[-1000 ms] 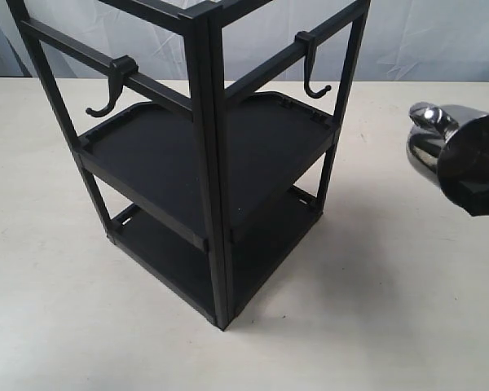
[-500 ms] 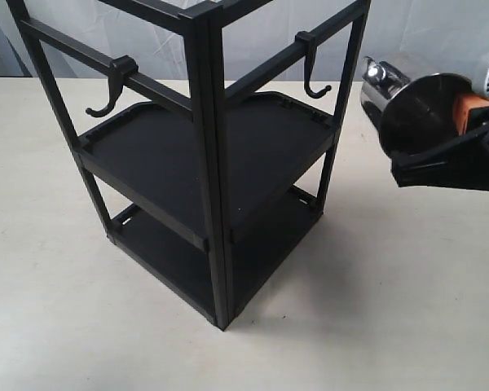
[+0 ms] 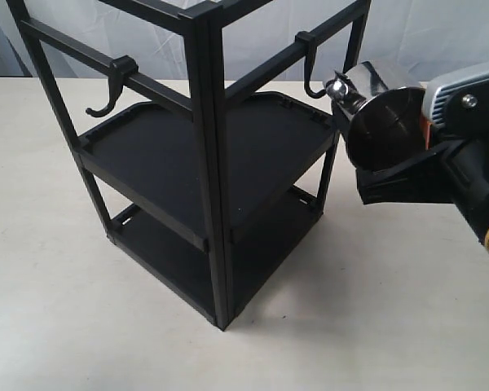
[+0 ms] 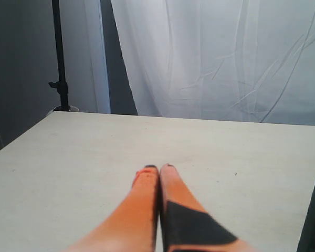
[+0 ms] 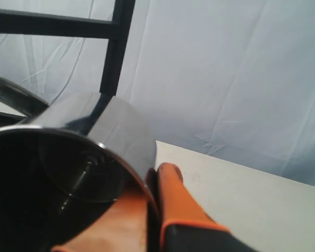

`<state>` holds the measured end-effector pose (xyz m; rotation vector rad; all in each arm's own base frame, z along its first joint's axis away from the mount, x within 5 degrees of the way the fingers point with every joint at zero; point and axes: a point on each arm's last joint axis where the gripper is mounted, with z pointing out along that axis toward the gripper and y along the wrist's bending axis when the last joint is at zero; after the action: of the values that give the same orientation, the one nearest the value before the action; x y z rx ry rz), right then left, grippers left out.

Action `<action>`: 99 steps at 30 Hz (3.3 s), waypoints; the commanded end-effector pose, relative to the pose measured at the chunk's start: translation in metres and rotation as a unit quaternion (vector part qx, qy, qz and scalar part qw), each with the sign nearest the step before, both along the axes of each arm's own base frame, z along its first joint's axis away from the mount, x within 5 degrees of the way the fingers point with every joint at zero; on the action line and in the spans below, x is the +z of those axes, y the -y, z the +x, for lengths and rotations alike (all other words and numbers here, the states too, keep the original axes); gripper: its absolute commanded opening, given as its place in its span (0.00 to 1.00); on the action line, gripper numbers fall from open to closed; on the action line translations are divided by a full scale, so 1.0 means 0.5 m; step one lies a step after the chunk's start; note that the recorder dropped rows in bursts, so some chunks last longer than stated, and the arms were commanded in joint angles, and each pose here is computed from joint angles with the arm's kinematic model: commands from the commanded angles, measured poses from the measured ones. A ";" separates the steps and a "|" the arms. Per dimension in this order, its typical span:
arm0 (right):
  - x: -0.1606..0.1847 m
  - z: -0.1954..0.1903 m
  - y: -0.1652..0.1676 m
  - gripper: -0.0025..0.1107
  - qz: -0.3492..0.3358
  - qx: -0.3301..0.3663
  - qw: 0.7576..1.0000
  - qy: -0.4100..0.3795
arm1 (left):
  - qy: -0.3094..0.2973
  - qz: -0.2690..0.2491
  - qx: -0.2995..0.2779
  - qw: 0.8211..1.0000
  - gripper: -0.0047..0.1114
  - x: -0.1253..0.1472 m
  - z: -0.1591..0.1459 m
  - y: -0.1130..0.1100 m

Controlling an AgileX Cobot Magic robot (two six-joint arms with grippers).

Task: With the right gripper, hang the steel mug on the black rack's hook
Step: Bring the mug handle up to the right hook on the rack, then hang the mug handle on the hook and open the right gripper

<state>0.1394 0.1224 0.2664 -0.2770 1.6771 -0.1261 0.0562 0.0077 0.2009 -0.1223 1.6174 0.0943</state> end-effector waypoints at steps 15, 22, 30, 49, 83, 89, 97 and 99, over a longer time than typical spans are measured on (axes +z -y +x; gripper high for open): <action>-0.034 0.001 -0.039 0.01 -0.034 0.062 0.997 -0.040 | 0.005 -0.004 -0.005 1.000 0.05 0.001 -0.001 0.001; -0.031 0.003 -0.034 0.01 -0.108 0.061 0.992 -0.022 | 0.005 -0.004 -0.005 1.000 0.05 0.001 -0.001 0.001; -0.028 0.004 -0.030 0.01 -0.120 0.050 0.991 -0.013 | 0.005 -0.004 -0.005 1.000 0.05 0.001 -0.001 0.001; -0.029 0.003 -0.040 0.03 -0.114 0.072 0.991 -0.024 | 0.005 -0.004 -0.005 1.000 0.05 0.001 -0.001 0.001; -0.018 0.001 -0.028 0.37 -0.104 0.060 0.993 -0.012 | 0.005 -0.004 -0.005 1.000 0.05 0.001 -0.001 0.001; -0.016 -0.006 -0.033 0.37 -0.089 0.093 0.991 -0.026 | 0.005 -0.004 -0.005 1.000 0.05 0.001 -0.001 0.001; -0.016 -0.005 -0.032 0.58 -0.089 0.089 0.992 -0.024 | 0.005 -0.004 -0.005 1.000 0.05 0.001 -0.001 0.001; -0.016 -0.005 -0.032 0.58 -0.089 0.089 0.992 -0.024 | 0.005 -0.004 -0.005 1.000 0.05 0.001 -0.001 0.001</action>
<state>0.1376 0.1396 0.2585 -0.5641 1.6911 -0.1333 0.0562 0.0077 0.2009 -0.1223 1.6174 0.0943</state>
